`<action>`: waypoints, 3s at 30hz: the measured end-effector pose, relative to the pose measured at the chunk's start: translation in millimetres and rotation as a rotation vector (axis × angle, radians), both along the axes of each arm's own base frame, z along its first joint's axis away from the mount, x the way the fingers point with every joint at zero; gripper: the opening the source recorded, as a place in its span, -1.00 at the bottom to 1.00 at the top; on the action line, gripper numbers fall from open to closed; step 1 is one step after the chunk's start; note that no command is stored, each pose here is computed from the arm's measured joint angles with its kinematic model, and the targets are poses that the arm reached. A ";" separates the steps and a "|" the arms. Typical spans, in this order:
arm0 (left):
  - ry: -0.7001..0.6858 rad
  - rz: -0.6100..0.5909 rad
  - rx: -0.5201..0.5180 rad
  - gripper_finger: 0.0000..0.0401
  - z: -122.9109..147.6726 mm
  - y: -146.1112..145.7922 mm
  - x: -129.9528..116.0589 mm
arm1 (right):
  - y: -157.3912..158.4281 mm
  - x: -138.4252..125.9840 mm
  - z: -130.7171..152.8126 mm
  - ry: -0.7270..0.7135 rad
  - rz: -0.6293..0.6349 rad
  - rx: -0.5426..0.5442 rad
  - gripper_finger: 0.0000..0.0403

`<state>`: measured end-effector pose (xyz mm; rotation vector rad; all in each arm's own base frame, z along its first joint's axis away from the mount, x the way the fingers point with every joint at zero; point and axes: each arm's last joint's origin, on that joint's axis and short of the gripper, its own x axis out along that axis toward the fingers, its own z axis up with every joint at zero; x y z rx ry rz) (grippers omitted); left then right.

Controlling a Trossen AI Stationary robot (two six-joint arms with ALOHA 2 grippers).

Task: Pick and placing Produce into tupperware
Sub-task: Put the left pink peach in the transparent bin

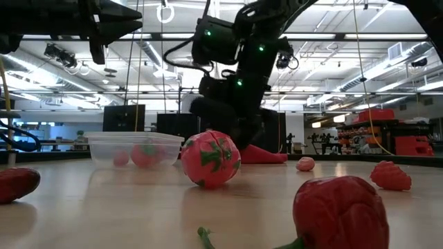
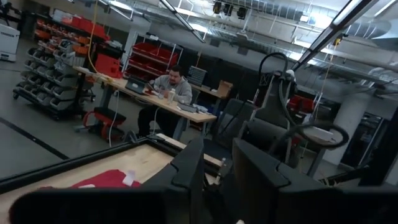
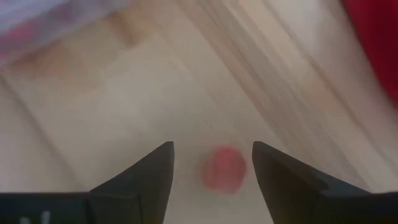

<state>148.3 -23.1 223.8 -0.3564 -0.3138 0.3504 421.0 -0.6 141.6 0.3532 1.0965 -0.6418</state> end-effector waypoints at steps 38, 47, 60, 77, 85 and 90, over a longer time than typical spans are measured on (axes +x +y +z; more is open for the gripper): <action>0.007 0.000 0.004 -0.53 -0.6 0.0 0.2 | 25.4 12.0 4.2 -0.259 0.064 -0.091 -0.74; 0.008 0.001 0.004 -0.53 -0.6 0.0 0.2 | 28.1 47.4 67.0 -0.490 0.184 -0.177 -0.62; -0.010 0.000 -0.002 -0.53 0.9 0.1 -0.2 | 24.1 56.3 79.7 -0.586 0.313 -0.141 -0.61; -0.017 0.004 0.004 -0.53 2.1 0.3 -0.5 | 7.9 65.6 54.4 -0.534 0.388 -0.182 -0.66; -0.021 0.002 -0.001 -0.53 2.3 0.3 -0.5 | 5.2 72.3 31.1 -0.548 0.346 -0.074 -0.74; -0.017 0.001 -0.004 -0.53 1.7 0.3 -0.4 | 4.9 75.5 13.6 -0.522 0.358 -0.102 -0.68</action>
